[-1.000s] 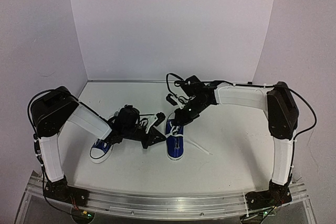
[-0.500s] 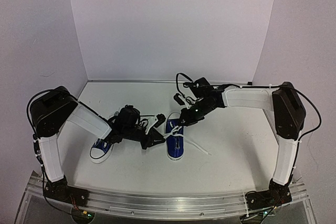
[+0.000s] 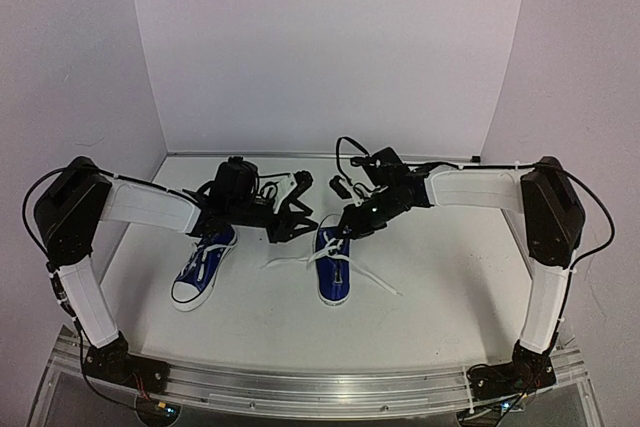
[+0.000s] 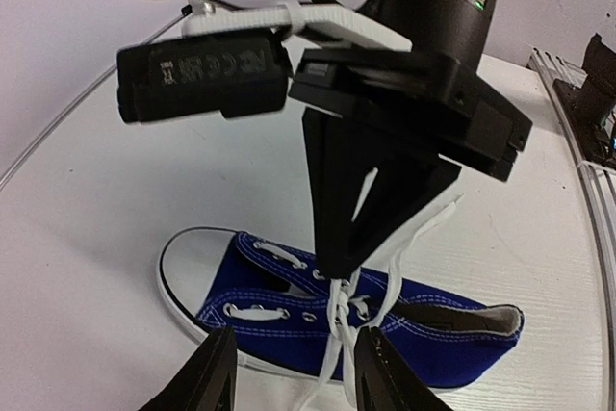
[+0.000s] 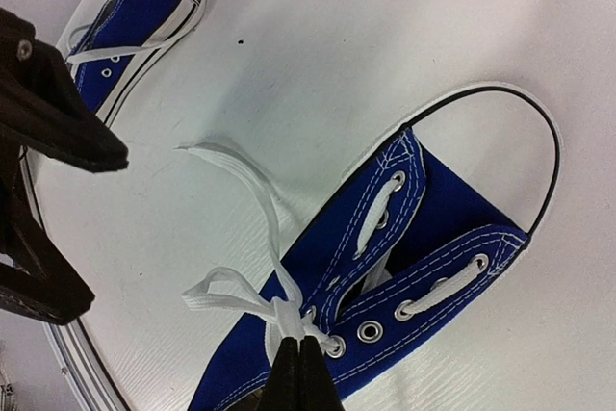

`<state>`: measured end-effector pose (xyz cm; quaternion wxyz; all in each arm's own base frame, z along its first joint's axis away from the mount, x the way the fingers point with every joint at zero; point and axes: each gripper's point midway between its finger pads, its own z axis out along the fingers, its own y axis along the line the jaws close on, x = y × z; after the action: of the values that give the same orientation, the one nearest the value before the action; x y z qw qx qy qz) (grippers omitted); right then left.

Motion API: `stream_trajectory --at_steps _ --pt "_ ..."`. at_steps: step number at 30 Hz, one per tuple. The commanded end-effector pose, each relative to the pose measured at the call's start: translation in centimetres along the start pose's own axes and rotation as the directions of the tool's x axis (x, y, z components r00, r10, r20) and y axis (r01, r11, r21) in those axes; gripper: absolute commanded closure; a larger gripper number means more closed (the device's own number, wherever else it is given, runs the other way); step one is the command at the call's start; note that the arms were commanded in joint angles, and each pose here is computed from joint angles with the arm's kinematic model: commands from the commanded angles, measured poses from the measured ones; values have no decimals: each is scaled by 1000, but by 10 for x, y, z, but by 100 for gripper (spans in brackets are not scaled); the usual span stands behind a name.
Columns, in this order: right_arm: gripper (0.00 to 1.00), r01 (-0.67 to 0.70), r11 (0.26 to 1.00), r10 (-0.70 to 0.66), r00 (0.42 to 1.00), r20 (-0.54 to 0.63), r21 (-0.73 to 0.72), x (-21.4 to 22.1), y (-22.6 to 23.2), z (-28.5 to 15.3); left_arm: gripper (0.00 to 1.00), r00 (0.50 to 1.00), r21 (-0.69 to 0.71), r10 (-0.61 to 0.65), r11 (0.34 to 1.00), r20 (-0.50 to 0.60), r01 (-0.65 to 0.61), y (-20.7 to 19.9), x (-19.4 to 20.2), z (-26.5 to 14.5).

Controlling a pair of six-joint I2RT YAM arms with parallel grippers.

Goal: Tie the shoes

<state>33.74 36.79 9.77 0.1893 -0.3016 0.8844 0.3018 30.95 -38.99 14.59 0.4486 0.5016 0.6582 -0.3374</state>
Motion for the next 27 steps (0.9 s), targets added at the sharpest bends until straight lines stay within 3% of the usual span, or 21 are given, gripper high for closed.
stream_trajectory --at_steps 1,5,9,15,19,27 --pt "100 21 1000 -20 997 68 -16 -17 12 -20 57 1000 54 28 998 -12 -28 4 -7 14" --pt "100 14 1000 -14 998 63 -2 -14 9 -18 60 999 132 53 990 -3 -52 -6 -8 19" --pt "100 -1 1000 0 998 56 13 -12 2 -15 60 983 132 170 975 67 -178 -26 -14 9" --pt "100 -31 999 30 998 50 21 -10 -6 -12 65 910 140 405 910 -88 -391 -49 4 23" --pt "100 -39 999 38 998 53 19 -11 -7 -12 67 865 148 471 881 -173 -450 -47 16 36" --pt "100 -46 999 46 998 51 0 -12 -6 -12 71 834 122 512 859 -203 -498 -39 15 50"
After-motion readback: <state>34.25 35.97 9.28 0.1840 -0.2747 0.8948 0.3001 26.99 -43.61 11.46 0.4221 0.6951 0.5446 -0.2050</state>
